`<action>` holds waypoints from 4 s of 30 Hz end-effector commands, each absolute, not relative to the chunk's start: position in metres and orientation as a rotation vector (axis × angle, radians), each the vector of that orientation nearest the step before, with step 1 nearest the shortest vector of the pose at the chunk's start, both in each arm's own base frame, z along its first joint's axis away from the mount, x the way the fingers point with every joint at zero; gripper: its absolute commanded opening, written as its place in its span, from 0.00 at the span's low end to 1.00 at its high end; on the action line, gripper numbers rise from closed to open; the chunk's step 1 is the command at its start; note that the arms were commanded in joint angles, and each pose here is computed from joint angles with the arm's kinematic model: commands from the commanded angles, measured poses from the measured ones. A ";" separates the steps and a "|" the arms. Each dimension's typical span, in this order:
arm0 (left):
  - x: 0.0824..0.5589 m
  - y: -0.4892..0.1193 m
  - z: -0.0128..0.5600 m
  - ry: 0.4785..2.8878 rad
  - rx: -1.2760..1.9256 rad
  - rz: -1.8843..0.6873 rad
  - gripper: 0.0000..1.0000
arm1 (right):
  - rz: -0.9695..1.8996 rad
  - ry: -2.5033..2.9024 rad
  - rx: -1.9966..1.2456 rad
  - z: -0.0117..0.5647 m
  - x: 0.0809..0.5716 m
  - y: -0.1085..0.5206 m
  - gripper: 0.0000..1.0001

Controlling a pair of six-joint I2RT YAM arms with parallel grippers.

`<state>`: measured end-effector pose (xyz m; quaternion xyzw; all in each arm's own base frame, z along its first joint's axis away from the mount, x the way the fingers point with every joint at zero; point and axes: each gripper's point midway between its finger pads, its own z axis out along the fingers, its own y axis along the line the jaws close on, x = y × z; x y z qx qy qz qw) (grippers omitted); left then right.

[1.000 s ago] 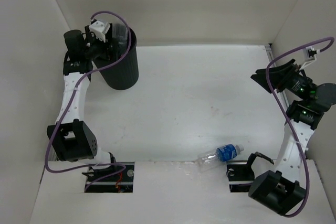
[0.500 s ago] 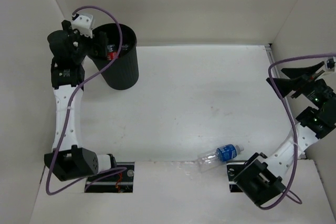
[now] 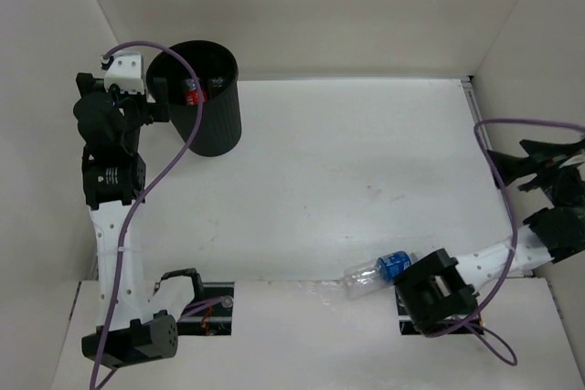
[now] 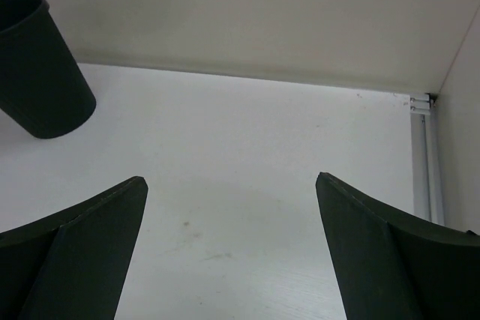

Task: Put the plastic bottles in the bin

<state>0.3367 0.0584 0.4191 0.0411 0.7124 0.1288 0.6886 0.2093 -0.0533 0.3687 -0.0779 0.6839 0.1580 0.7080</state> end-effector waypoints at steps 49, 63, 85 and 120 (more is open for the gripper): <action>0.291 0.049 0.471 1.443 0.318 0.414 1.00 | 0.308 1.674 -2.071 0.097 0.088 0.165 1.00; 0.273 0.051 0.508 1.347 0.318 0.448 1.00 | 0.425 1.685 -2.220 0.050 0.074 0.197 1.00; 0.288 0.042 0.462 1.458 0.153 0.199 1.00 | 0.570 1.753 -1.674 0.172 0.157 0.288 0.01; 0.270 -0.394 0.485 1.298 0.913 -1.466 1.00 | 1.327 1.376 -0.404 0.525 0.294 0.158 0.00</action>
